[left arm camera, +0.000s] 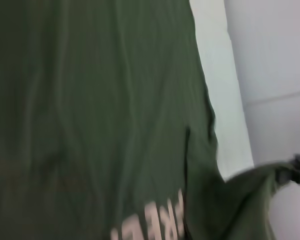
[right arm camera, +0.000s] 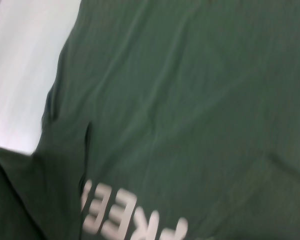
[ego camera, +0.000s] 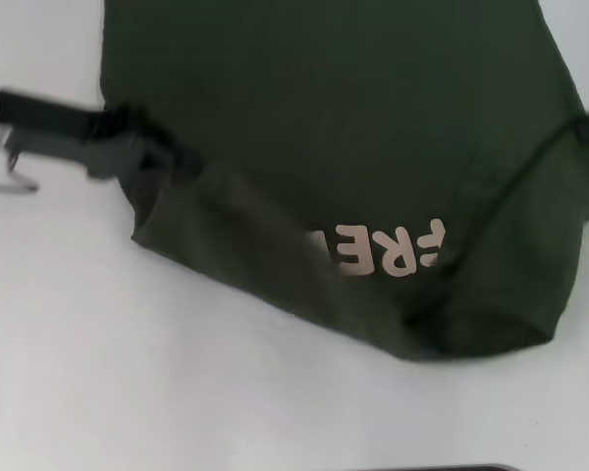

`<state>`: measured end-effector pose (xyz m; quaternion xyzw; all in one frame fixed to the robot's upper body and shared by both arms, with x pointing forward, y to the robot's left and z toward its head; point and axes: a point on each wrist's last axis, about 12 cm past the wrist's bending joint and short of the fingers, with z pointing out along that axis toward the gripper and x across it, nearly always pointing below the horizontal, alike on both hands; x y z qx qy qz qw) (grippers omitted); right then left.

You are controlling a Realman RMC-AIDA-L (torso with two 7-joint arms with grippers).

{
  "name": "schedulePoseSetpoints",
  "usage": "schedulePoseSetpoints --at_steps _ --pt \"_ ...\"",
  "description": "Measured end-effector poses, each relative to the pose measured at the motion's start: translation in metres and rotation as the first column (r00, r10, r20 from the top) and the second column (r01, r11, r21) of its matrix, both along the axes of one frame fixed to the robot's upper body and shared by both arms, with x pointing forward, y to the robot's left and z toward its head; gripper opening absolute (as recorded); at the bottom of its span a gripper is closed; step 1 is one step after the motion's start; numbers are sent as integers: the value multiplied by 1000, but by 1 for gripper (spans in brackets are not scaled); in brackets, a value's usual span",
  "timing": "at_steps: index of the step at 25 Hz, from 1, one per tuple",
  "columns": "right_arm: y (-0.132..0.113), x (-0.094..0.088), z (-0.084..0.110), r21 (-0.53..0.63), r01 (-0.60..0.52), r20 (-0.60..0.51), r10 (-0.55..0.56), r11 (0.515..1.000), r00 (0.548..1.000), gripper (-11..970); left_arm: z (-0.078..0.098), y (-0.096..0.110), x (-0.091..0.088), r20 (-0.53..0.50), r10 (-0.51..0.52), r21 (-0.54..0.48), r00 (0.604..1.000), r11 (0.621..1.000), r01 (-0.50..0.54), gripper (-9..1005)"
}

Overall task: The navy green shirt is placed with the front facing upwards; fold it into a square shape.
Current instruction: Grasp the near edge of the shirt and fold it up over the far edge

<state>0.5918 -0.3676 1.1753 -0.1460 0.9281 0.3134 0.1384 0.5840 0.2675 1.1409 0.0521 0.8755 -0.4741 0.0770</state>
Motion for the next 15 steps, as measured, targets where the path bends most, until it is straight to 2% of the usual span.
schedulePoseSetpoints --at_steps 5,9,12,15 --pt "0 25 24 -22 76 94 -74 997 993 85 15 -15 38 120 92 58 988 993 -100 9" --pt "-1 40 44 18 143 204 -143 990 968 90 31 -20 64 216 178 84 960 976 -200 9" --pt "3 48 51 72 179 258 -192 981 947 94 35 -25 75 264 221 97 939 962 -254 9" --pt "9 55 49 113 208 294 -232 972 927 98 31 -30 82 298 251 119 921 947 -297 9"
